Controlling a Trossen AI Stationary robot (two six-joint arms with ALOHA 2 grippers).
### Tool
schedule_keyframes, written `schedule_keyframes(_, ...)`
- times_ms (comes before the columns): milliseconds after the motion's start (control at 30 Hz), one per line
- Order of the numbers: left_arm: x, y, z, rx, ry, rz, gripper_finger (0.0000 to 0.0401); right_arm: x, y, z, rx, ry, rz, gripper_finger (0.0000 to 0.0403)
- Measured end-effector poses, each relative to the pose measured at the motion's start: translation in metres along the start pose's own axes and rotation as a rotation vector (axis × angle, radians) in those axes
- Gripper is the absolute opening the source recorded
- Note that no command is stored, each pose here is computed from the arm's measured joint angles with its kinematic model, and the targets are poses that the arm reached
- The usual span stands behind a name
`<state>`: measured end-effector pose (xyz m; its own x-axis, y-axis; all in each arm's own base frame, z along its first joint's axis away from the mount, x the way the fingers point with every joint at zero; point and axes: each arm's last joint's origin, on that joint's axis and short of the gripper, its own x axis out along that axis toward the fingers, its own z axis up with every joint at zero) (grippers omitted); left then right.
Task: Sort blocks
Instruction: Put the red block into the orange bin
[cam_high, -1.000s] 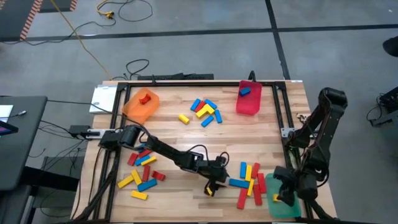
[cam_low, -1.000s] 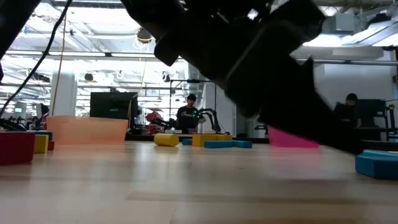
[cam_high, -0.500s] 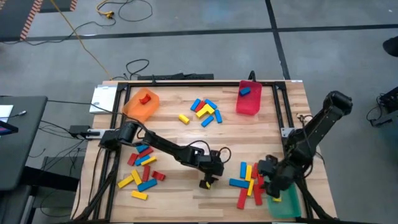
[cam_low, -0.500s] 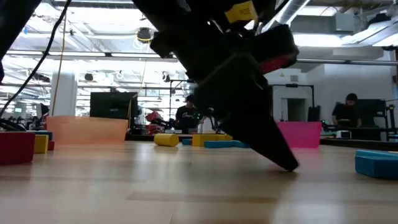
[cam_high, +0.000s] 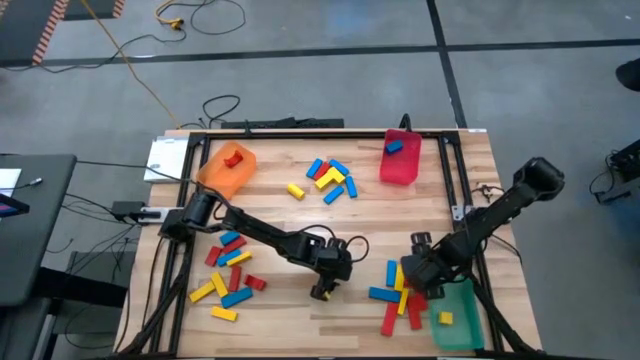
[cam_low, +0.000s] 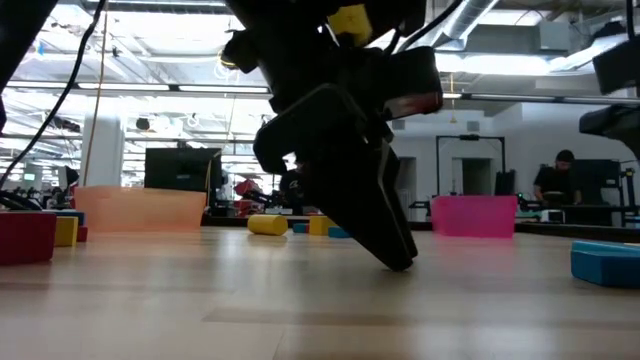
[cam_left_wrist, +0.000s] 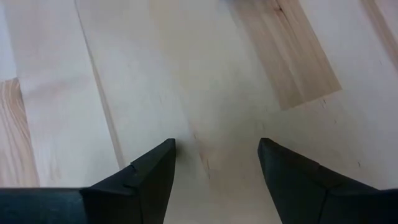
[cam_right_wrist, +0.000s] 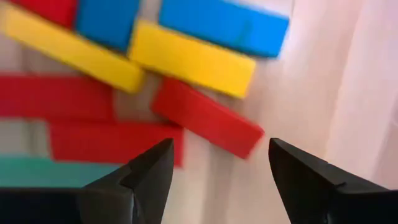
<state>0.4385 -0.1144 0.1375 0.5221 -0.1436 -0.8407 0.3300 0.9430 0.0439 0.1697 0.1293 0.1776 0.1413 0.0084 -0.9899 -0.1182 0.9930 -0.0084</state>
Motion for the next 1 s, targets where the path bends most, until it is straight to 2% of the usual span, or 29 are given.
schedule_keyframes(167,0.002,-0.001,-0.003,-0.007,-0.003,-0.001,0.0227,0.0,-0.007,-0.001,-0.074,0.04,-0.023,0.0276)
schedule_keyframes(667,0.003,-0.001,-0.003,-0.007,-0.007,-0.009,0.0227,0.002,-0.013,0.007,-0.28,-0.001,-0.005,0.0276)
schedule_keyframes(1000,0.004,-0.001,-0.004,-0.007,-0.008,-0.01,0.0227,0.021,-0.016,-0.001,-0.315,-0.003,0.025,0.0276)
